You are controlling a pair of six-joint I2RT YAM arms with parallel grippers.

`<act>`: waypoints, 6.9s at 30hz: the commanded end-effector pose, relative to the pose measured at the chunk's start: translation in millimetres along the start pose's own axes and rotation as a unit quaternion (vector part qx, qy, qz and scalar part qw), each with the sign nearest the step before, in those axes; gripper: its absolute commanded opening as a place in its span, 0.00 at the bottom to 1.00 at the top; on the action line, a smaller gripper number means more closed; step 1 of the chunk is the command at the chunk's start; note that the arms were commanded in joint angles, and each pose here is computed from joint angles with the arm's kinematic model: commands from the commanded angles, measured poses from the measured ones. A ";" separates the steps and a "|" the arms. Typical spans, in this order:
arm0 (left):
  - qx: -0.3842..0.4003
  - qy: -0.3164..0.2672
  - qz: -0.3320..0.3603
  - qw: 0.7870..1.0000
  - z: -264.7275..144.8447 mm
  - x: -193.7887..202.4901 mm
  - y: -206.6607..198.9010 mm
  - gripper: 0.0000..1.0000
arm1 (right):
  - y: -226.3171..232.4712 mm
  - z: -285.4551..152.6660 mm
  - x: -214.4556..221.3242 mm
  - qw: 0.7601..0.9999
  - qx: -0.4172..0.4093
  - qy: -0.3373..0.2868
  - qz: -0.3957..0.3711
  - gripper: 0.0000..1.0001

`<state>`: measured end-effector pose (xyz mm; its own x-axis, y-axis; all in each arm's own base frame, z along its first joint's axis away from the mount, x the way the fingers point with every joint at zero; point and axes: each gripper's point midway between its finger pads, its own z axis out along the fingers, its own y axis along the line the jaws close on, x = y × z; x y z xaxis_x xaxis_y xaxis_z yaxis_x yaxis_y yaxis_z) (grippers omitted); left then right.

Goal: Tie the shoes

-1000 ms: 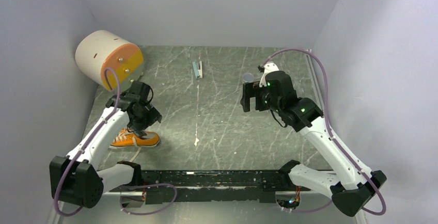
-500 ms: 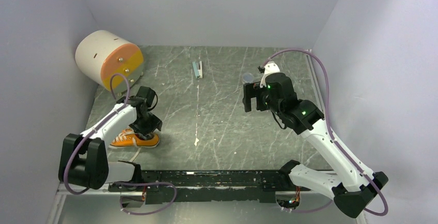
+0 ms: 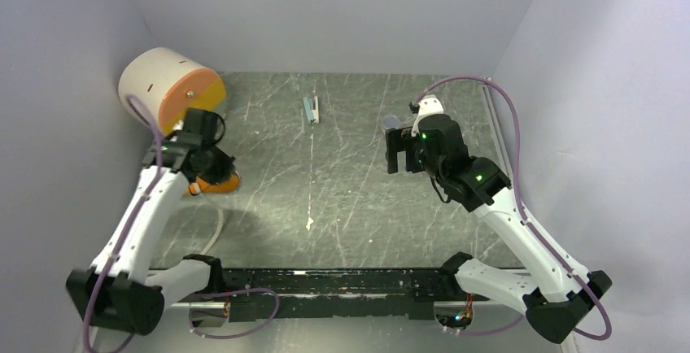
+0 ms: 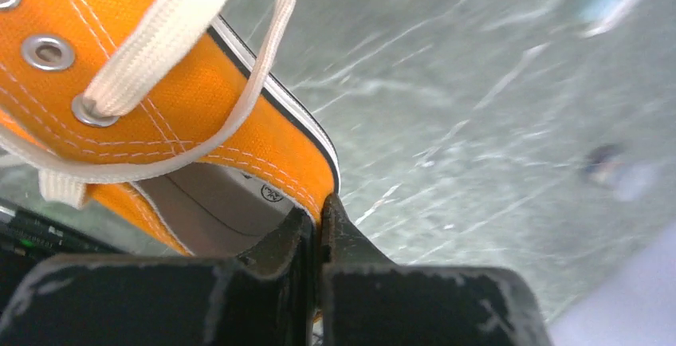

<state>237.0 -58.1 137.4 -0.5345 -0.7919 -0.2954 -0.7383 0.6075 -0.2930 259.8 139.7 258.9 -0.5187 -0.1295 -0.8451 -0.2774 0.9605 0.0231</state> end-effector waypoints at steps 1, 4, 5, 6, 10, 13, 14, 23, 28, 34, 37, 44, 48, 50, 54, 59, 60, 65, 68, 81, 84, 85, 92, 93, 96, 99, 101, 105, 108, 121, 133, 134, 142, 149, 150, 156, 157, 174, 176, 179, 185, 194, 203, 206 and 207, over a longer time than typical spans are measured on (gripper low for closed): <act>0.049 -0.172 0.003 0.984 -97.0 -82.2 -12.1 0.05 | -0.7 -5.0 -11.1 1.000 0.005 -0.015 -0.001 1.00; 0.062 -0.251 0.010 0.966 -150.9 -115.7 -13.9 0.05 | 2.3 -5.7 -11.3 1.000 -0.003 -0.013 0.003 1.00; 0.071 -0.270 0.018 0.960 -164.2 -123.2 -16.7 0.05 | 3.1 -5.6 -11.5 1.000 -0.005 -0.013 0.004 1.00; 0.086 -0.283 0.029 0.955 -174.1 -127.9 -21.6 0.05 | 3.9 -6.0 -11.7 1.000 -0.007 -0.013 0.004 1.00; 0.164 -0.260 0.087 0.948 -164.8 -116.5 -55.6 0.05 | 3.6 -7.8 -14.2 1.000 -0.007 -0.020 0.006 1.00; 0.222 -0.154 0.140 0.953 -114.2 -77.2 -90.0 0.05 | 2.2 -7.9 -14.1 1.000 -0.003 -0.021 0.005 1.00; 0.224 -0.104 0.151 0.957 -92.5 -56.9 -92.9 0.05 | 1.7 -8.0 -13.9 1.000 -0.002 -0.021 0.003 1.00; 0.213 0.103 0.346 0.908 10.4 160.6 -118.4 0.05 | -7.0 -11.4 -9.6 1.000 0.016 -0.022 0.002 1.00; 0.184 0.144 0.460 0.857 28.9 249.1 -129.2 0.05 | -5.3 -8.2 -5.6 1.000 0.015 -0.010 0.002 1.00; 0.197 0.186 0.533 0.802 21.6 327.6 -119.1 0.05 | -2.5 -1.6 4.8 1.000 0.014 0.021 0.000 1.00; 0.187 0.194 0.550 0.791 21.3 334.5 -95.8 0.05 | -1.8 0.8 12.4 0.999 0.018 0.041 0.007 1.00; 0.188 0.176 0.537 0.803 -18.3 291.8 -56.7 0.57 | -10.7 13.6 25.3 0.995 0.031 0.081 0.041 1.00; 0.243 0.160 0.520 0.803 -61.0 267.0 -67.8 0.89 | -12.9 39.7 49.9 0.986 0.013 0.148 0.077 1.00; 0.264 0.146 0.503 0.810 -78.1 245.8 -77.4 0.92 | 4.8 52.8 68.9 0.977 -0.030 0.194 0.083 0.99; 0.288 0.123 0.462 0.830 -93.4 196.7 -84.8 0.94 | 56.0 63.1 115.0 0.935 -0.160 0.302 0.096 0.89; 0.315 0.154 0.420 0.837 -70.7 170.3 -78.9 0.94 | 104.1 54.8 162.3 0.888 -0.243 0.370 0.125 0.84; 0.327 0.169 0.413 0.833 -66.6 176.0 -78.8 0.94 | 109.3 51.5 165.8 0.882 -0.256 0.372 0.135 0.84; 0.390 0.238 0.353 0.817 -57.4 209.9 -84.5 0.93 | 111.6 44.7 187.1 0.876 -0.260 0.371 0.165 0.87; 0.395 0.247 0.335 0.819 -52.0 214.8 -86.2 0.93 | 113.3 48.7 204.2 0.875 -0.259 0.372 0.171 0.78; 0.351 0.292 0.371 0.808 -24.3 256.1 -69.5 0.83 | 104.4 78.2 219.6 0.911 -0.176 0.342 0.148 0.28; 0.365 0.311 0.370 0.796 -34.5 279.5 -63.5 0.83 | 83.2 75.3 215.6 0.928 -0.126 0.324 0.135 0.00; 0.366 0.315 0.370 0.794 -36.4 285.2 -60.7 0.83 | 76.1 73.6 213.0 0.933 -0.111 0.317 0.130 0.00; 0.348 0.270 0.388 0.810 -38.0 268.0 -49.4 0.92 | 49.8 42.2 195.1 0.935 -0.045 0.328 0.128 0.00; 0.338 0.254 0.400 0.813 -34.9 257.8 -48.8 0.92 | 48.0 38.8 192.3 0.934 -0.039 0.332 0.129 0.00; 0.296 0.211 0.423 0.830 -20.4 219.4 -42.8 0.93 | 40.7 32.7 181.4 0.934 -0.015 0.335 0.124 0.00; 0.249 0.172 0.431 0.850 -6.9 175.0 -40.8 0.93 | 18.8 26.0 183.7 0.925 0.054 0.363 0.099 0.17; 0.213 0.138 0.437 0.863 -0.9 147.1 -42.7 0.92 | -23.5 14.5 189.2 0.902 0.193 0.376 0.086 0.20; 0.124 0.085 0.429 0.891 12.2 102.6 -41.4 0.90 | -79.6 1.6 195.3 0.857 0.356 0.354 0.116 0.23; 0.091 0.065 0.402 0.909 21.4 87.5 -43.4 0.90 | -80.3 24.9 213.5 0.862 0.271 0.373 0.210 0.33; 0.194 0.126 0.438 0.868 22.7 119.2 -73.1 0.97 | -37.2 43.7 210.8 0.865 0.017 0.385 0.320 0.72; 0.155 0.174 0.403 0.885 47.9 138.4 -48.4 0.93 | -47.2 35.1 269.5 0.823 0.117 0.429 0.353 0.60; 0.158 0.175 0.397 0.887 49.8 139.9 -50.7 0.93 | -47.8 37.1 271.2 0.825 0.117 0.427 0.352 0.59; 0.117 0.215 0.235 0.941 75.9 161.4 -56.0 0.90 | -54.6 52.7 258.7 0.847 0.119 0.376 0.356 0.37; 0.076 0.234 0.139 0.959 91.0 172.9 -67.8 0.84 | -51.9 53.8 254.9 0.853 0.106 0.369 0.355 0.09; 0.071 0.234 0.130 0.961 93.2 173.4 -68.5 0.85 | -50.8 54.9 251.2 0.856 0.099 0.362 0.355 0.09; -0.002 0.212 0.067 0.975 96.9 179.7 -54.6 0.67 | -48.3 54.3 243.0 0.864 0.084 0.346 0.356 0.08; -0.020 0.205 0.059 0.977 96.4 182.0 -51.4 0.62 | -48.1 54.3 243.1 0.864 0.083 0.346 0.355 0.08; -0.112 0.141 0.076 0.981 126.8 190.6 -27.1 0.43 | -47.0 53.5 236.0 0.869 0.075 0.336 0.354 0.08; -0.107 0.141 0.079 0.981 127.5 190.7 -25.0 0.40 | -46.4 53.0 236.6 0.869 0.074 0.338 0.354 0.08; -0.088 0.139 0.081 0.983 126.0 189.4 -28.0 0.33 | -46.5 52.6 236.3 0.869 0.074 0.337 0.354 0.08; -0.060 0.126 0.103 0.985 121.7 180.9 -42.7 0.05 | -46.9 52.5 232.4 0.871 0.073 0.333 0.354 0.08; 0.123 0.128 0.161 0.971 85.7 168.6 -104.3 0.05 | -48.6 48.8 206.3 0.887 0.061 0.307 0.340 0.07; 0.297 0.128 0.201 0.925 25.1 165.3 -142.4 0.05 | -34.0 41.4 158.1 0.914 -0.030 0.283 0.289 0.08; 0.322 0.118 0.225 0.912 12.4 162.5 -146.8 0.05 | -21.2 34.8 141.4 0.916 -0.079 0.275 0.282 0.07; 0.329 0.116 0.232 0.908 8.5 161.8 -147.9 0.05 | -17.3 32.3 134.4 0.917 -0.096 0.269 0.277 0.07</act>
<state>260.9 -268.3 103.4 -0.8473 -0.4588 -0.2674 -0.1928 0.7349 -0.6502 225.9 95.1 99.8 -0.9132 0.3041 -0.2712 0.1732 0.8922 0.4172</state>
